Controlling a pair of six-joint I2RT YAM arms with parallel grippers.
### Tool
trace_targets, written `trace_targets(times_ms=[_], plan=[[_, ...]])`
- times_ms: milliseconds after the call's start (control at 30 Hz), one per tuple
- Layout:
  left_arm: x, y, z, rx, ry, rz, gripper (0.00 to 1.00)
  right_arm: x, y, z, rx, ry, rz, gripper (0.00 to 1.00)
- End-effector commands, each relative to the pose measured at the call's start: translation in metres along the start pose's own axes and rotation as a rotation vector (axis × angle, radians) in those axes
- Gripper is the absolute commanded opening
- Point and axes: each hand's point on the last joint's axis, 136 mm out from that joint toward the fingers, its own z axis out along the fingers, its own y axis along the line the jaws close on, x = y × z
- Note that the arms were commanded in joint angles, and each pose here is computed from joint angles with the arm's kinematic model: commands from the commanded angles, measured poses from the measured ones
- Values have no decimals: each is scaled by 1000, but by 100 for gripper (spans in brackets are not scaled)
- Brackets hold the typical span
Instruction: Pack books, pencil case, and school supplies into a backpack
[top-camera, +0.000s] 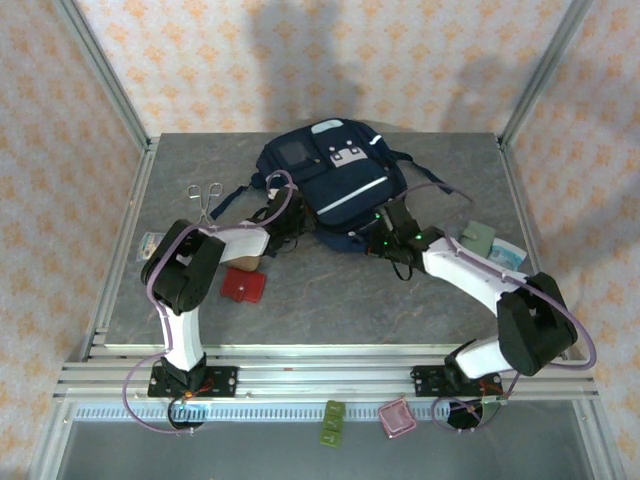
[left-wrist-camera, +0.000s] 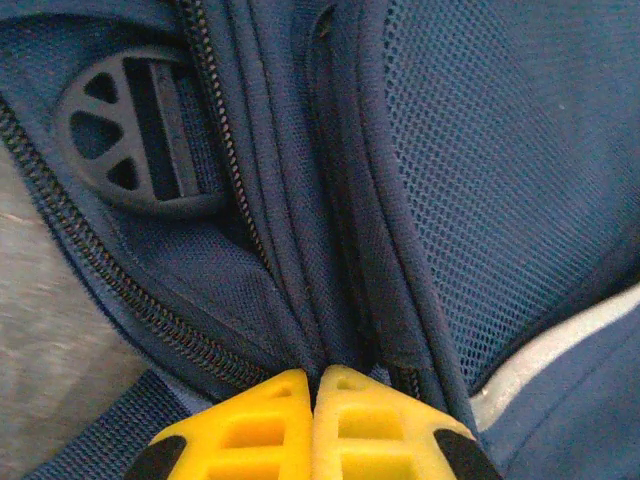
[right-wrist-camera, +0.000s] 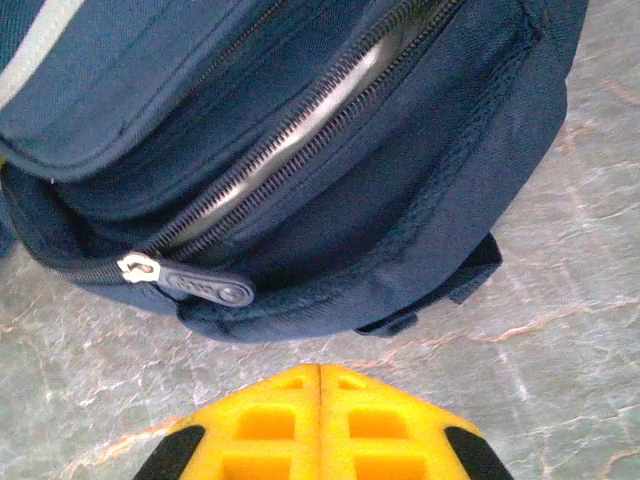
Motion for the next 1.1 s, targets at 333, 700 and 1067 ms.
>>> trace_targets(times_ms=[333,700,1067], plan=[[-22,4,-43,-38,-98,-10,53,-9,36,1,-118,-36,-24,10],[40,-30,-31,78,0,-156,73,-14,45,7,-152,-43,-17,35],[38,-17,-4,-8,-20,-144,17,-32,50,19,-149,-93,-91,42]])
